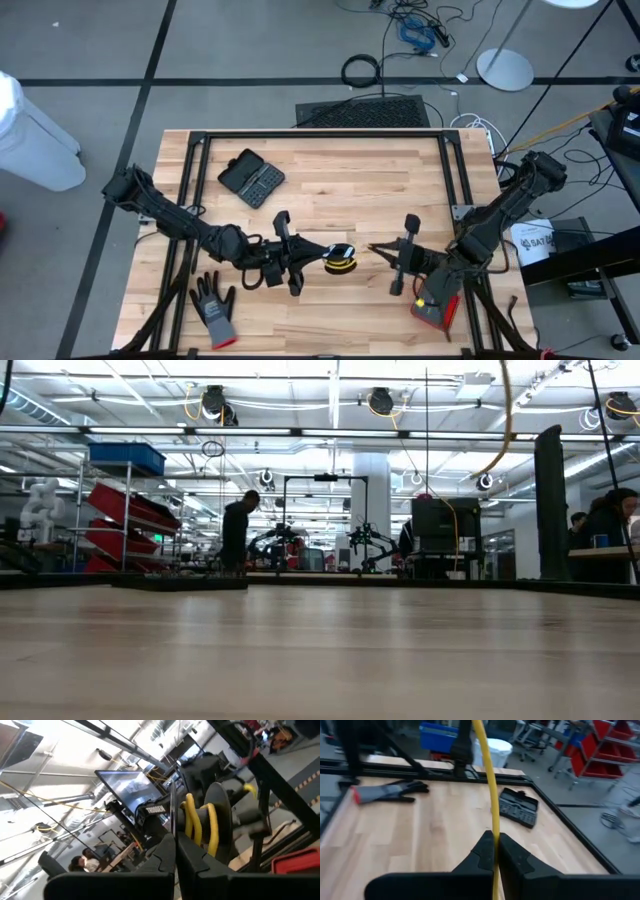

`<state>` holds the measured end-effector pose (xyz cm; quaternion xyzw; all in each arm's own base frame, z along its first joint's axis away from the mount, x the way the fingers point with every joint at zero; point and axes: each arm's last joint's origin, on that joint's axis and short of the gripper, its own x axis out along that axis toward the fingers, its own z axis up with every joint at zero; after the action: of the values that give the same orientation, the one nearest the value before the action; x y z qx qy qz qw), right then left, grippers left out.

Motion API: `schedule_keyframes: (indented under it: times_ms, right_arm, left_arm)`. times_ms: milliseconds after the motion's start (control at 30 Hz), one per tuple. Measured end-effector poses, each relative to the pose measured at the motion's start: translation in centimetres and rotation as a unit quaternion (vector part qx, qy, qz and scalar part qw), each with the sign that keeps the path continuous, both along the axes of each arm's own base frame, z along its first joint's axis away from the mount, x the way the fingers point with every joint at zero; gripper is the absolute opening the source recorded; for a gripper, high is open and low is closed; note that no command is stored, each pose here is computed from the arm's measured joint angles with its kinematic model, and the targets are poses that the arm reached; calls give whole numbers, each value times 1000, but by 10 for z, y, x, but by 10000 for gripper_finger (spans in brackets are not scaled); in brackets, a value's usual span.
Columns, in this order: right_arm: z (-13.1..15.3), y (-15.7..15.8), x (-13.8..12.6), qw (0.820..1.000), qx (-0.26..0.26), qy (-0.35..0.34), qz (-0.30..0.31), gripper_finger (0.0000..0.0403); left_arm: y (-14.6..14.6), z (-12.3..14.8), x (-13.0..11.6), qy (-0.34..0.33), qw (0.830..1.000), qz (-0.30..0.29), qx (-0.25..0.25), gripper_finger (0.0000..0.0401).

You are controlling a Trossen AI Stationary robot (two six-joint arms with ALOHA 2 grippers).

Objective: Coil cords
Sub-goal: Coil the yellow wire onto the spool

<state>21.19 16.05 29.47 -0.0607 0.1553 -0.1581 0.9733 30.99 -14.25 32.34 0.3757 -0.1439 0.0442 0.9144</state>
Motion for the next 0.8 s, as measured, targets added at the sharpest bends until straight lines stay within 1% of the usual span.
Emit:
schedule_keyframes:
  times_ms: [100,267,567,800]
  right_arm:
    - [-7,-4,10,1000,-10,9,-21,0]
    - [-17,-12,30,998,-19,9,-53,0]
    - [-15,-7,61,996,-39,-55,-50,0]
    - [-18,-4,72,995,-51,-73,-48,0]
  left_arm:
    - [0,2,0,-11,1000,-17,-1,2]
    - [0,4,0,-24,998,-55,-26,2]
    - [4,2,3,-33,998,-52,-33,2]
    - [5,-7,13,-58,996,-41,-45,2]
